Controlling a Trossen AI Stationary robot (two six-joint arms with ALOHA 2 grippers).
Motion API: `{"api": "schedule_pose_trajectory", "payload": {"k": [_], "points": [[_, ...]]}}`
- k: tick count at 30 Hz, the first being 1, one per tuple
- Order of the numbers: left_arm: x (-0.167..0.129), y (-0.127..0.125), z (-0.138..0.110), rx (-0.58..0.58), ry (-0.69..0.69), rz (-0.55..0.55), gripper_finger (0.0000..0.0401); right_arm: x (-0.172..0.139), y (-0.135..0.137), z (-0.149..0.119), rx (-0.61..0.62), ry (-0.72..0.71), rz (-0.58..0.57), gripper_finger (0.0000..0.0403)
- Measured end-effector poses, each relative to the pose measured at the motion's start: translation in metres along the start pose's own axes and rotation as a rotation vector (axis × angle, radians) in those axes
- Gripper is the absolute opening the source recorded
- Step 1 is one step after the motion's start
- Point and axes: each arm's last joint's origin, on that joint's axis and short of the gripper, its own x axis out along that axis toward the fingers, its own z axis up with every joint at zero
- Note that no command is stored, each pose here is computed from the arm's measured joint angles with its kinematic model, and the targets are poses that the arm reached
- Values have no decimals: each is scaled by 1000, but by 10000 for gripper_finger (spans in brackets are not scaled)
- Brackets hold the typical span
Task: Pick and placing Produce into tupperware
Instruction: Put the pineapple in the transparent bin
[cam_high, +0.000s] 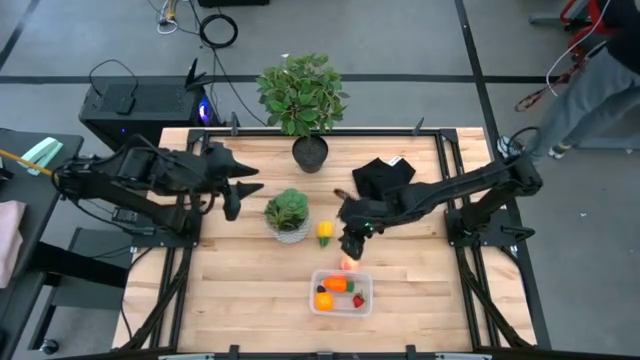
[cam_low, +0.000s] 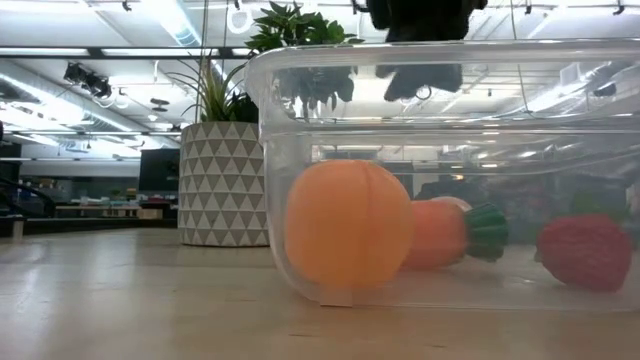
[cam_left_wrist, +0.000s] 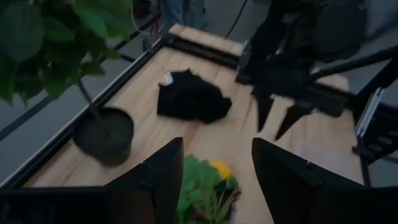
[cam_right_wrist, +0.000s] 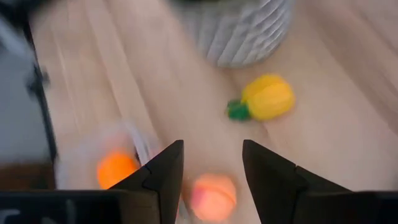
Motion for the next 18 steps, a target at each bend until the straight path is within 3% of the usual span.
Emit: {"api": "schedule_pose_trajectory", "payload": {"k": [6,11,15,18], "points": [[-2,5,-10,18,96,43,198,0,16,9,-374,128,-17,170],[-4,6,-16,48,153,57,194,-19,14,26,-433,170,-59,170],[-4,7,-18,99,173,61,194,-27,20,36,-567,108,-55,171],[-5,9,-22,123,210,77,199,-18,20,45,-570,65,-105,177]]}}
